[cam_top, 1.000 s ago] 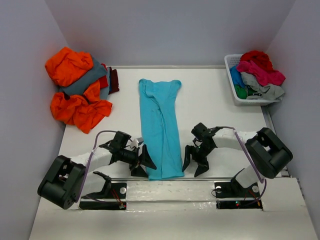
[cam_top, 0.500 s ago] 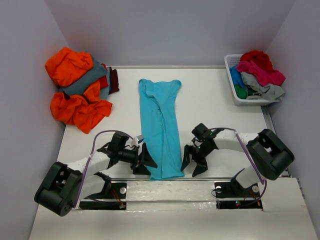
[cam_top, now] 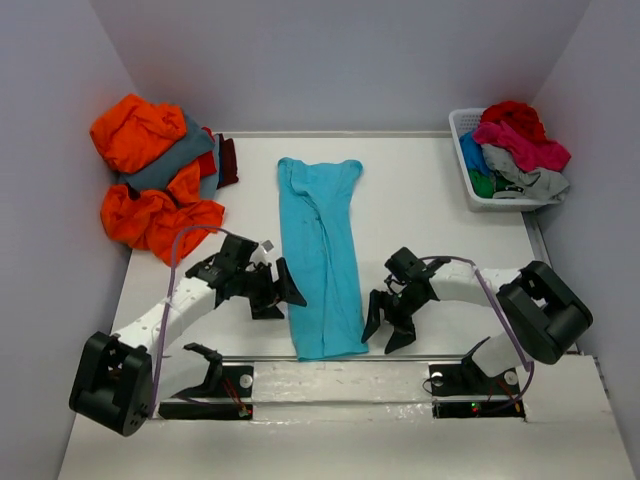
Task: Fold and stack the t-shirts
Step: Pick up the rectangle-folded T-shirt from the center of the board.
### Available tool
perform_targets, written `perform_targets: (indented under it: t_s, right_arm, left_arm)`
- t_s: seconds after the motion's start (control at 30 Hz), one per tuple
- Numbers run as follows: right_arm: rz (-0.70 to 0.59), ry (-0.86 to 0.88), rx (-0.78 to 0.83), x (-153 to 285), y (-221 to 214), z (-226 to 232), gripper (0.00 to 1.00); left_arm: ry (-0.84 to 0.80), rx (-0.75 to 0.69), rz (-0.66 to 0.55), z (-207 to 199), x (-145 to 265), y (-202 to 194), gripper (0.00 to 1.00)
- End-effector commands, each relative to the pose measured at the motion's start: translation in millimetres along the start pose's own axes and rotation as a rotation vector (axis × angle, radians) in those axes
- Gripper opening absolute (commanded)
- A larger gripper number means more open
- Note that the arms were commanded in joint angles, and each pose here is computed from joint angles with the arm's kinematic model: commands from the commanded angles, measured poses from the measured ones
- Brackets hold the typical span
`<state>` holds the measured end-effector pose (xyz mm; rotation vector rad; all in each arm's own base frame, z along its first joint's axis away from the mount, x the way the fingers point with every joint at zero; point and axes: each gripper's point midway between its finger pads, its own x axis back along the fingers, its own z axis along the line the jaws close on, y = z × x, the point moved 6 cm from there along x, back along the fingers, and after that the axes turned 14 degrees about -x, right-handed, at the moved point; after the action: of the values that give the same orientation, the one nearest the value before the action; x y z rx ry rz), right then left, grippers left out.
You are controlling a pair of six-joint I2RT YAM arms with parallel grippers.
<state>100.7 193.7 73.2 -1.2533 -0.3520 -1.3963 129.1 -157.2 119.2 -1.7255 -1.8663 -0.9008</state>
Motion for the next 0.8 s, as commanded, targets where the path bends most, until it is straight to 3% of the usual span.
perform_targets:
  t_s: [0.0,0.1,0.37,0.77]
  right_arm:
    - [-0.129,-0.101,0.033,-7.1,16.3,-13.1,0.74]
    - [-0.144,-0.095,0.037,-4.7,17.8,-8.5,0.74]
    - [-0.145,-0.104,0.054,-4.4,21.2,-3.4,0.74]
    - [-0.110,-0.074,0.065,-16.6,28.9,5.1,0.74]
  left_arm:
    - [0.412,0.000,0.017,40.3,14.0,0.5,0.85]
    - [0.482,0.042,0.035,52.1,11.2,-8.1,0.84]
    - [0.476,0.094,0.021,50.5,-0.4,-21.4,0.85]
    - [0.495,0.074,0.098,58.6,-25.8,-40.1,0.85]
